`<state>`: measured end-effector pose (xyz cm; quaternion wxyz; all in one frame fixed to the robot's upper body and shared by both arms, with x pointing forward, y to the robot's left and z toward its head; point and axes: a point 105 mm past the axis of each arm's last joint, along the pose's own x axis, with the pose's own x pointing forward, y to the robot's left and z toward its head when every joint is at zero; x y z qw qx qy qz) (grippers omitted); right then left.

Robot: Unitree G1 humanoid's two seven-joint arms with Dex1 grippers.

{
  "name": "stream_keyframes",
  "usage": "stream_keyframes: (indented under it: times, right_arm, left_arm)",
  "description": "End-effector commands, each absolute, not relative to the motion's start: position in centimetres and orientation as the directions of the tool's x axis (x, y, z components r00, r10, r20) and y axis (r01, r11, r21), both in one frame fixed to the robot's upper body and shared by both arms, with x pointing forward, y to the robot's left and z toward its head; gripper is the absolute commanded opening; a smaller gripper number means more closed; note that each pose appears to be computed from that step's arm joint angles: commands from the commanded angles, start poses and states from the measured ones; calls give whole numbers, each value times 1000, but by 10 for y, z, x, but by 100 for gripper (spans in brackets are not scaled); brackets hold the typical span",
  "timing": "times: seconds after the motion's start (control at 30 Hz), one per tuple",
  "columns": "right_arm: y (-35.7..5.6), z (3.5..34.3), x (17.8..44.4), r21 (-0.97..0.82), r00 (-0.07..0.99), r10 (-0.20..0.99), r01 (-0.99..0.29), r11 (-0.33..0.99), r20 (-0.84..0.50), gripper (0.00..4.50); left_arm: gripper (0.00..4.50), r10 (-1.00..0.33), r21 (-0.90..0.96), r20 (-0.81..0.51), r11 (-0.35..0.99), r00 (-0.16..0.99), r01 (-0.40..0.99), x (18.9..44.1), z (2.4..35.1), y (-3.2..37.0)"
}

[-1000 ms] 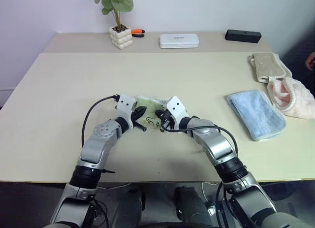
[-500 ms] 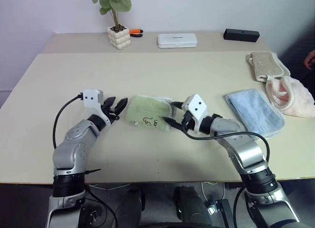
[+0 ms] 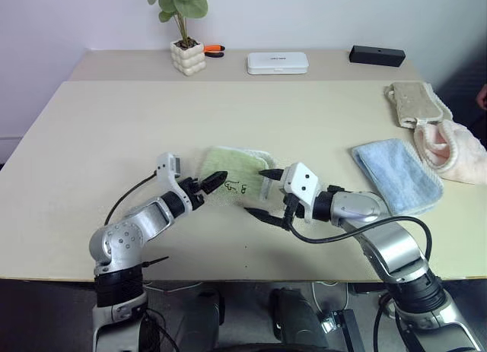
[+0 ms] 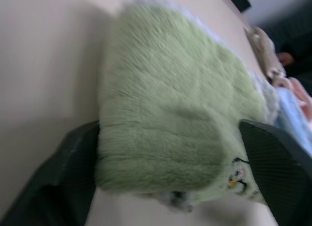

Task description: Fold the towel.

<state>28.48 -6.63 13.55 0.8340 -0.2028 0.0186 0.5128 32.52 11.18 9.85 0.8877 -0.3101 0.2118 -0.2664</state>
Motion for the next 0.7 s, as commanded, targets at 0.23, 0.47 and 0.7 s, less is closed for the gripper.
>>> stream_keyframes:
  times: [0.23, 0.47, 0.7]
  right_arm:
    - [-64, 143, 277, -378, 488, 847, -840, 389, -210, 450]
    - [-57, 148, 280, -365, 489, 853, -839, 402, -185, 450]
    - [-50, 143, 278, -356, 452, 870, -860, 367, -195, 450]
  left_arm:
    - [5, -498, -738, -83, 613, 863, 283, 346, 115, 114]
    - [5, 220, -743, 63, 662, 973, -102, 368, 155, 256]
    - [5, 691, -786, -132, 364, 711, -500, 321, 120, 372]
